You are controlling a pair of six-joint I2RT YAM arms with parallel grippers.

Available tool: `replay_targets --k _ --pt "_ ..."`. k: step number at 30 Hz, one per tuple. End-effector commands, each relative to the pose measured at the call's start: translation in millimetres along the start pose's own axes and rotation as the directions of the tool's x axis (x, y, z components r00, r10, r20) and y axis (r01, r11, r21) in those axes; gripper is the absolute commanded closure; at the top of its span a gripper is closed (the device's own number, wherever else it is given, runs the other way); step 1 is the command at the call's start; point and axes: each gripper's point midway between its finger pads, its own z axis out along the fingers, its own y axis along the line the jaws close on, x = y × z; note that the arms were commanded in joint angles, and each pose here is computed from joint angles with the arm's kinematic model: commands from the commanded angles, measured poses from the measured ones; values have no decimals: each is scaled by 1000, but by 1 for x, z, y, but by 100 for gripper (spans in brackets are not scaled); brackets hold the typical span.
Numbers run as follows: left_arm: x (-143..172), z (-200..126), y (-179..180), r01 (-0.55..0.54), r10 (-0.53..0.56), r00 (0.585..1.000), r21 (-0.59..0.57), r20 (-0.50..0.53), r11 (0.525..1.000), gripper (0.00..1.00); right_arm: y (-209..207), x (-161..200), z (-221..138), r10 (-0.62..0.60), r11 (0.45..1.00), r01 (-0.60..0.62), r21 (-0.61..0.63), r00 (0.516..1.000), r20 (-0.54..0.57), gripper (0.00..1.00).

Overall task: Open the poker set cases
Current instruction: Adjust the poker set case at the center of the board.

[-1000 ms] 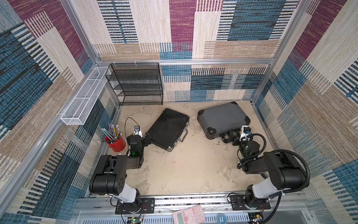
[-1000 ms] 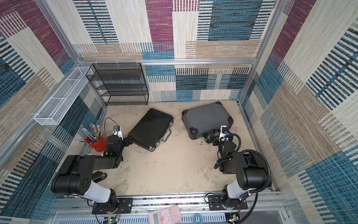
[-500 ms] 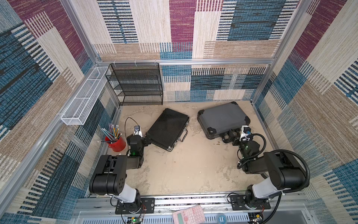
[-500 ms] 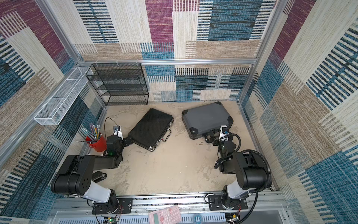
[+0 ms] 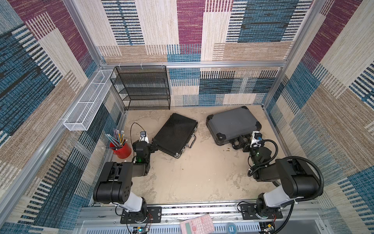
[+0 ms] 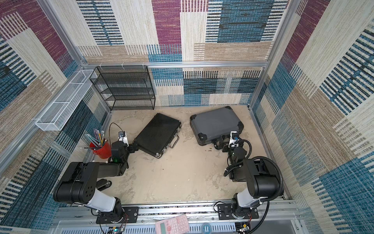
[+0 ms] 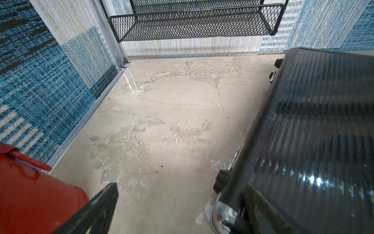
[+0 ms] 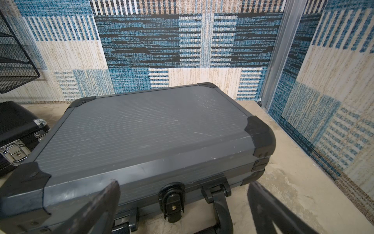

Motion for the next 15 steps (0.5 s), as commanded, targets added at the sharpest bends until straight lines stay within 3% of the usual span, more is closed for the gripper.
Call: replay_targets --k 1,15 --pt "-3 0 0 0 0 1000 2 8 1000 1 0 -7 0 0 1000 0 0 1000 30 0" --pt "-9 -2 2 7 -7 1000 -5 17 1000 1 0 -8 -1 0 1000 0 1 999 33 1"
